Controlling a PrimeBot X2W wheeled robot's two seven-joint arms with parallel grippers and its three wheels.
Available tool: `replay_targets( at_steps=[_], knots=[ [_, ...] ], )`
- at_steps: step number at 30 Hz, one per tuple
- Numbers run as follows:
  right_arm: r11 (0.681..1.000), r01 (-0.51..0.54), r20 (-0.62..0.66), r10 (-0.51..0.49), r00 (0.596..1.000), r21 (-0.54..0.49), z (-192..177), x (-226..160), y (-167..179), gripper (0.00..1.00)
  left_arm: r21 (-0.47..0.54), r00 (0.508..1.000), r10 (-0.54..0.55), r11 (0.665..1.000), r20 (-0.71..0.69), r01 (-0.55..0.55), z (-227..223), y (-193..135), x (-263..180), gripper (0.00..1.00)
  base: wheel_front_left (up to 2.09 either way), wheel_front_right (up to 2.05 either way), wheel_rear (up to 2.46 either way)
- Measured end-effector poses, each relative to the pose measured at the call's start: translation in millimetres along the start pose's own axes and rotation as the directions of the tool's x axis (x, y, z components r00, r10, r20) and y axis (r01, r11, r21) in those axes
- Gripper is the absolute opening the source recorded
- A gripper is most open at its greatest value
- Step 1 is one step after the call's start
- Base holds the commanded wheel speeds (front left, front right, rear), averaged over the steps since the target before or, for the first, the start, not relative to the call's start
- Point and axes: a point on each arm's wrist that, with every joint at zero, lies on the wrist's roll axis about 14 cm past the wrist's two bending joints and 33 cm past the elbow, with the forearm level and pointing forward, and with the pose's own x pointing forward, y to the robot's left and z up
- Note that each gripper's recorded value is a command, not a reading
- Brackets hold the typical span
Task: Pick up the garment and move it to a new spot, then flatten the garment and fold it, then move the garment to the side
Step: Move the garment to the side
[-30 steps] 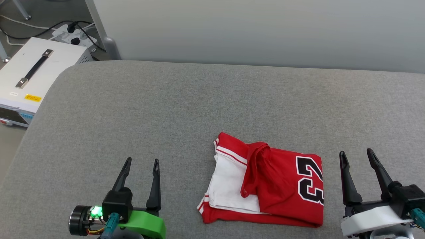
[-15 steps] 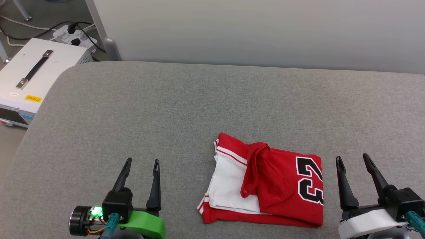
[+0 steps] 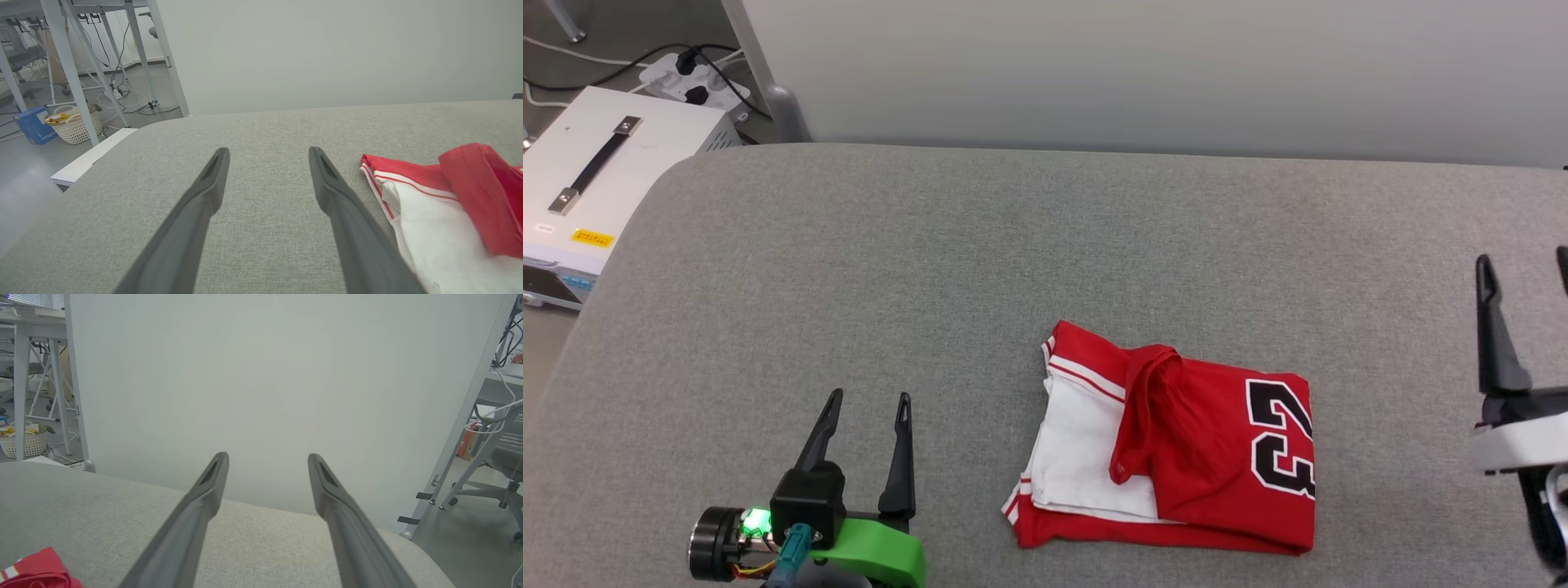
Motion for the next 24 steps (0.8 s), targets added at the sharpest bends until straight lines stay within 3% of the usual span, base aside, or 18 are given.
replay_targets(
  at_steps=[4, 12, 18, 24],
  knots=[
    [1.0, -0.018, -0.006, 0.018, 1.0, -0.025, 10, 19, -12, 1.0, 0.0, 1.0, -0.003, 1.0, -0.009, 0.003, -3, 0, 1, 1.0, 0.0, 0.0, 0.0],
    [0.992, -0.073, -0.152, 0.088, 0.985, 0.099, 5, 54, -21, 1.0, 0.0, 0.999, -0.003, 1.0, -0.034, 0.003, -11, 0, 5, 1.0, 0.0, 0.0, 0.0],
    [0.972, -0.11, -0.342, 0.177, 0.923, 0.206, -31, 52, -8, 1.0, 0.001, 0.999, 0.002, 1.0, -0.047, -0.002, -15, 2, 6, 1.0, 0.0, 0.0, 0.0],
    [0.935, -0.136, -0.51, 0.295, 0.808, 0.326, -71, 34, 20, 1.0, 0.003, 0.999, 0.009, 1.0, -0.049, -0.009, -16, 5, 7, 1.0, 0.0, 0.0, 0.0]
  ],
)
